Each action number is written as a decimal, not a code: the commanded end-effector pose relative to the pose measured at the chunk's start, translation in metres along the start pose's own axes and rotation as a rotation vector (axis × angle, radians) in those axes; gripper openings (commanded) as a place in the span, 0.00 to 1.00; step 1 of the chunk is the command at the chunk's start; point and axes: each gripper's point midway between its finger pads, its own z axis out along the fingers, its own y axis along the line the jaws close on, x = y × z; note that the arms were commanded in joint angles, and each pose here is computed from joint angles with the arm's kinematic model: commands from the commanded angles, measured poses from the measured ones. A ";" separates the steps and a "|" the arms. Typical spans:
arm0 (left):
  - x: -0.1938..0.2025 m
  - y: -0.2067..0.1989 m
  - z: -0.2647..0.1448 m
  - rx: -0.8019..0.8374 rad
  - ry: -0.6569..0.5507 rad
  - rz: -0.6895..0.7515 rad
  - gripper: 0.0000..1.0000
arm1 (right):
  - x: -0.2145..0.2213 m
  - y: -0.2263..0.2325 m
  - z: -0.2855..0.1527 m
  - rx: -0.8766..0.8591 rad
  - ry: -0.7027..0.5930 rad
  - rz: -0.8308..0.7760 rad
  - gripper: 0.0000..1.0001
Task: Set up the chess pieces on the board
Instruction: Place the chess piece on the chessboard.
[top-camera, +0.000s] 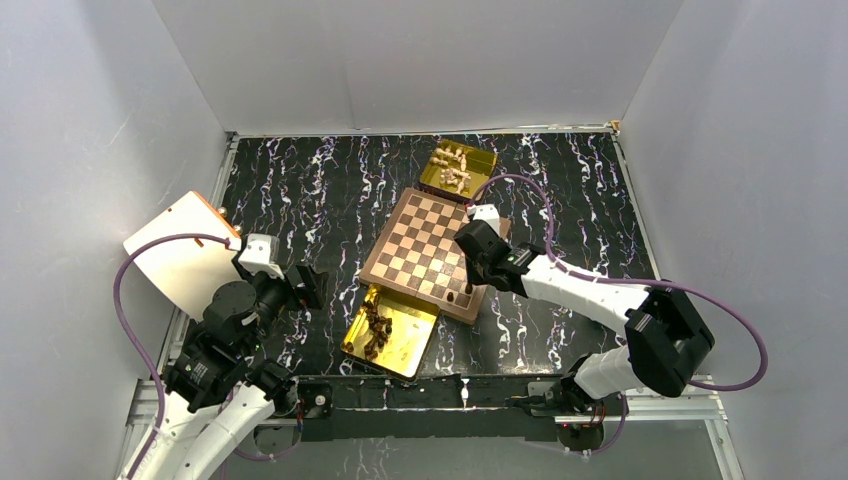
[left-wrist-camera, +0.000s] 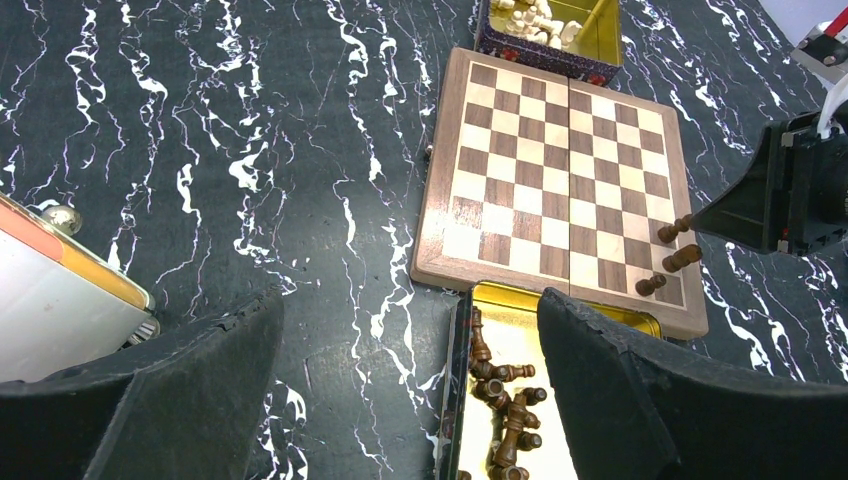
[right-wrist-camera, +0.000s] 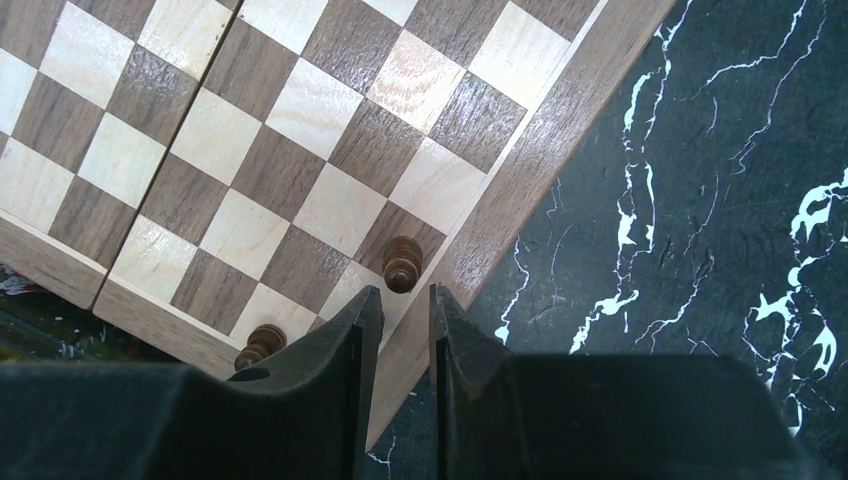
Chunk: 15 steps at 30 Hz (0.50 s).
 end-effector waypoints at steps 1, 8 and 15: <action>0.000 -0.001 0.004 -0.001 0.002 0.001 0.94 | -0.032 0.007 -0.019 -0.023 -0.062 0.038 0.35; 0.001 -0.005 0.008 0.006 0.028 -0.004 0.94 | -0.050 0.019 -0.040 -0.085 -0.051 0.015 0.38; -0.010 -0.011 0.012 0.013 0.040 -0.028 0.94 | -0.062 0.065 -0.073 -0.305 -0.056 0.043 0.36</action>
